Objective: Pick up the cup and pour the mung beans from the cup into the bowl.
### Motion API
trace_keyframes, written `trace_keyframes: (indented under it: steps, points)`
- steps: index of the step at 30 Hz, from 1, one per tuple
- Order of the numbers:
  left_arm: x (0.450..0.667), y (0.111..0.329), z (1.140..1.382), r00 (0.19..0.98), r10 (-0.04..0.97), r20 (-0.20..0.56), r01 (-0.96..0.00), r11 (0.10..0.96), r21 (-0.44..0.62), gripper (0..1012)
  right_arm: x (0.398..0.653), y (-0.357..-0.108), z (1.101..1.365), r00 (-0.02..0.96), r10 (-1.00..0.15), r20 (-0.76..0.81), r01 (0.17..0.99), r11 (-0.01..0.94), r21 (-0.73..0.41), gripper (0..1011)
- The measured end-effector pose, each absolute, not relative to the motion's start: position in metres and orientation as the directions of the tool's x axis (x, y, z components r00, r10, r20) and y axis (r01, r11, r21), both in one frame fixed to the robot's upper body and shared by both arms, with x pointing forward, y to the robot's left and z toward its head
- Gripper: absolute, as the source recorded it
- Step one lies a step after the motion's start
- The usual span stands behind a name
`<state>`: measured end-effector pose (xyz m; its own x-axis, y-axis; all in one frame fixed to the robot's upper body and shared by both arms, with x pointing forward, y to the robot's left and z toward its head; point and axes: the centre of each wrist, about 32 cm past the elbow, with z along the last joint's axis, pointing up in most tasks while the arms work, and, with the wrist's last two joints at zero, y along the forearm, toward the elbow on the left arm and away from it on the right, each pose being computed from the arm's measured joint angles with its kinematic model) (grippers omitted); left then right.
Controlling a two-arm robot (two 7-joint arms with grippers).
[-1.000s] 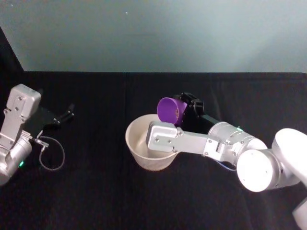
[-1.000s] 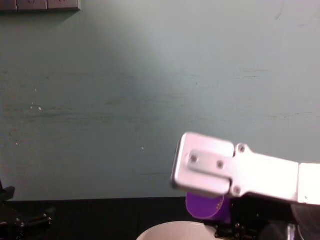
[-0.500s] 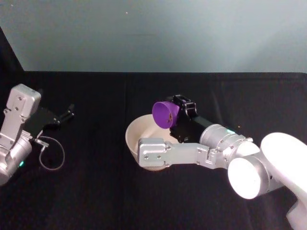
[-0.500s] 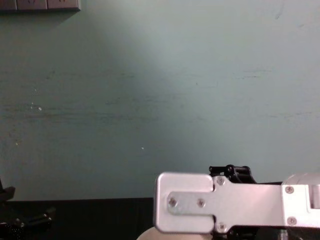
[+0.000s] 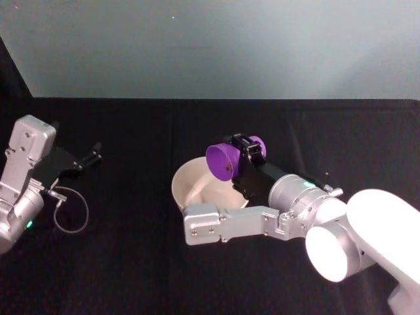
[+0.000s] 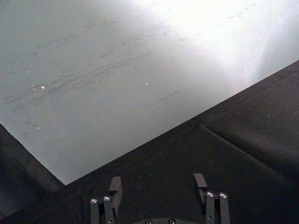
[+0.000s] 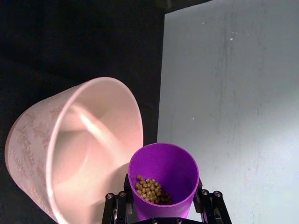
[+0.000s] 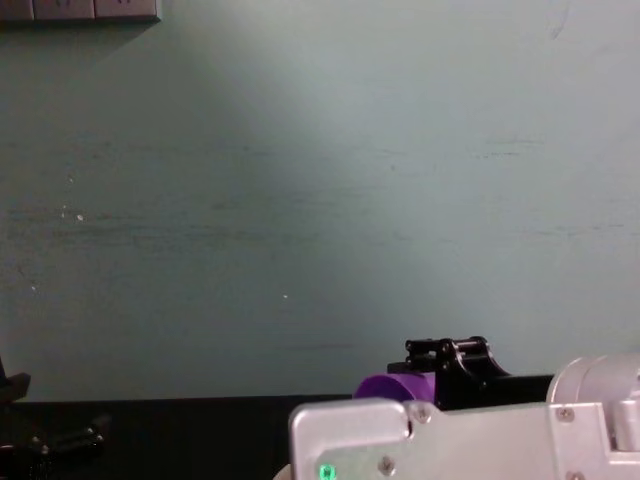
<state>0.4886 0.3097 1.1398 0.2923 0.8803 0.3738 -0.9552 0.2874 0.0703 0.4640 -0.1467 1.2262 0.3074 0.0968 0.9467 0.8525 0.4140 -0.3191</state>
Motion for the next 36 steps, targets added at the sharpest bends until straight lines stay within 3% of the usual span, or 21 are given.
trace_keyframes:
  steps: [19,36]
  points:
    - [0.489,0.31,1.14,0.292,0.88,0.374,-0.955,0.287,0.07,1000,0.455,-0.136,1.227,0.227,0.25,0.941,0.872,0.378,-0.31,718]
    - [0.489,0.31,1.14,0.292,0.88,0.374,-0.955,0.287,0.07,1000,0.452,-0.129,1.227,0.215,0.294,0.931,0.871,0.373,-0.319,718]
